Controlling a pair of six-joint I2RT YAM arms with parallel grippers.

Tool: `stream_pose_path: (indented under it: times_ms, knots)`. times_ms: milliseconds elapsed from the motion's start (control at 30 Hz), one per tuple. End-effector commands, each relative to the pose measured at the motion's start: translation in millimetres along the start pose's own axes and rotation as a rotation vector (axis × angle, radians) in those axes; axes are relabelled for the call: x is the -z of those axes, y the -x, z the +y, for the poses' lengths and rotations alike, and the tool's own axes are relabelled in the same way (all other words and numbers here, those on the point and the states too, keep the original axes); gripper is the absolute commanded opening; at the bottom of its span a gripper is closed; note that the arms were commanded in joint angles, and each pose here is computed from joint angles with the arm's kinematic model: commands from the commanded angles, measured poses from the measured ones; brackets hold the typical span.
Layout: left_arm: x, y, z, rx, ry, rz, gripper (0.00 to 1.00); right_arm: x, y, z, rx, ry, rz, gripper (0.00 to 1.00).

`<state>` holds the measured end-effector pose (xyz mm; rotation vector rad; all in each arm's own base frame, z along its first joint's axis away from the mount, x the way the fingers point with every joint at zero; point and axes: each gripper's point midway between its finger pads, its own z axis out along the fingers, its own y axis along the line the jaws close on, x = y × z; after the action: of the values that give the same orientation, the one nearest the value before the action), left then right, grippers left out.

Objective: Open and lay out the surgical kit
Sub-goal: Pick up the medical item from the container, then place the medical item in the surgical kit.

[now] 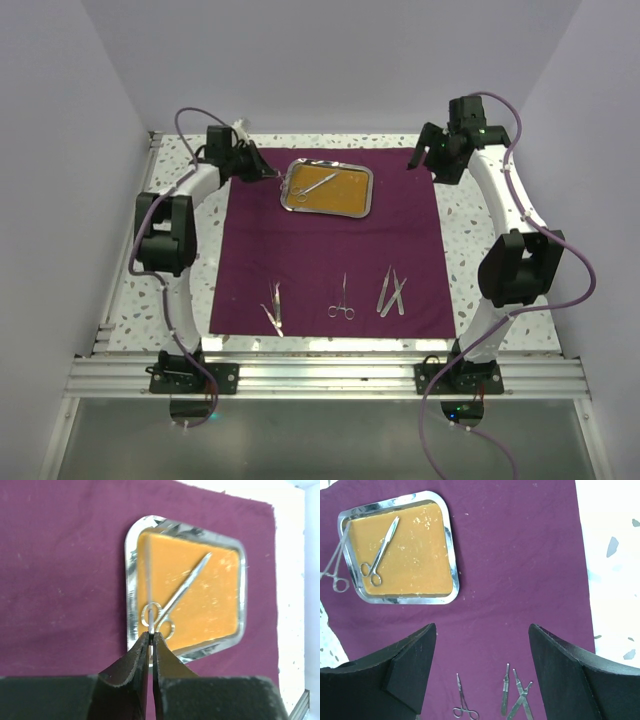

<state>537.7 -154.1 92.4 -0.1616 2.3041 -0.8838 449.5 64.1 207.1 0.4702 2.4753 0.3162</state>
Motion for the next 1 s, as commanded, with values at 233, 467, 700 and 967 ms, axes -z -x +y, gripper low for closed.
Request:
stream_pose_path:
  times_ms: [233,467,700,967]
  knots:
    - [71.5,47.8,-84.1,0.0,-0.186,-0.167,0.0,27.7,8.0,22.5,-0.019,0.109,-0.038,0.78]
    - [93.8,-17.2,-119.3,0.041,-0.167,-0.13,0.0,51.1,-8.7,13.2,-0.082,0.088,-0.044,0.78]
    - [141.7,-106.9,-174.4,0.283,-0.019,-0.318,0.0,88.4,-38.1,-2.7,-0.2,0.035,-0.042,0.78]
    - [168.6,-196.6,-221.4,0.469,0.083,-0.39,0.0,99.1,-81.9,3.3,-0.272,0.11,0.026,0.78]
